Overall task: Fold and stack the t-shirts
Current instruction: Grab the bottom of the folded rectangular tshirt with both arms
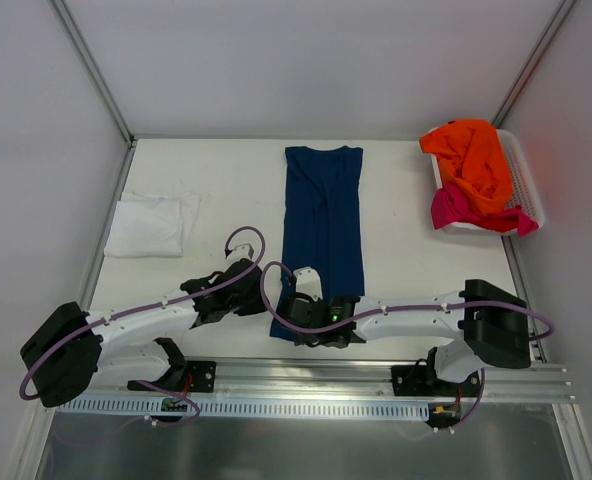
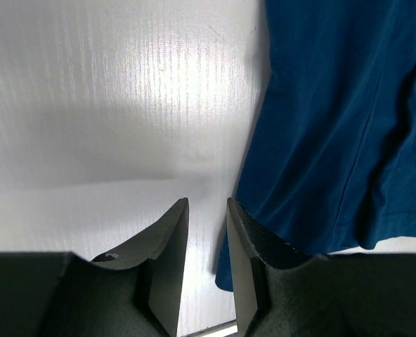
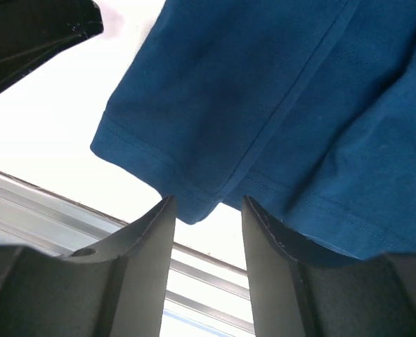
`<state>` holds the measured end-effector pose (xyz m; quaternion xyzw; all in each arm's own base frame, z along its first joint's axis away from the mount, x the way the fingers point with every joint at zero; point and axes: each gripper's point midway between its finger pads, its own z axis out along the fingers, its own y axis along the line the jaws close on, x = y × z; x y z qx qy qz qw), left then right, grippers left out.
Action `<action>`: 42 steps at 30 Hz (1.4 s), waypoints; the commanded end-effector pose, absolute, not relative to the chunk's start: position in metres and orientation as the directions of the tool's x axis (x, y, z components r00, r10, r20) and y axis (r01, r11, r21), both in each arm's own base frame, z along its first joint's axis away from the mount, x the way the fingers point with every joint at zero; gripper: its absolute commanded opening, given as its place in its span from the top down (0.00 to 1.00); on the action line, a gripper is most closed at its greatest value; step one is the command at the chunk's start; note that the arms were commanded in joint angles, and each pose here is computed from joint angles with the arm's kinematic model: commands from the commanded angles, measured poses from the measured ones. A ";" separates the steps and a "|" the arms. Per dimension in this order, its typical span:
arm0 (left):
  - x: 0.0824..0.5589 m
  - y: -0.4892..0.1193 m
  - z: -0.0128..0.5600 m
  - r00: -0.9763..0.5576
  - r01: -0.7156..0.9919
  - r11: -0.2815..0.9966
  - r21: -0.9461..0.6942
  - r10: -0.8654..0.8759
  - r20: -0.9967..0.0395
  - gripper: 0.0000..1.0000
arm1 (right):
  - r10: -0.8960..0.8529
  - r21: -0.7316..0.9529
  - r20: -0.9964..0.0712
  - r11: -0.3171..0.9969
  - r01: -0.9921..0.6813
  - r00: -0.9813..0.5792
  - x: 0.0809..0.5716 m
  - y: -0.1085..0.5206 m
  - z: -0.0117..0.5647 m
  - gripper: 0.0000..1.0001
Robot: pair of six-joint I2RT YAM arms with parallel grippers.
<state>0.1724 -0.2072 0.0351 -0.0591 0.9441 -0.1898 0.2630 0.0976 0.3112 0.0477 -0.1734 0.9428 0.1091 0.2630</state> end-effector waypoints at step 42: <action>0.167 -0.206 0.029 -0.861 -0.023 0.922 -0.385 -0.214 -0.461 0.71 | -0.257 0.038 -0.566 0.941 -0.336 -0.783 0.096 0.298 0.074 1.00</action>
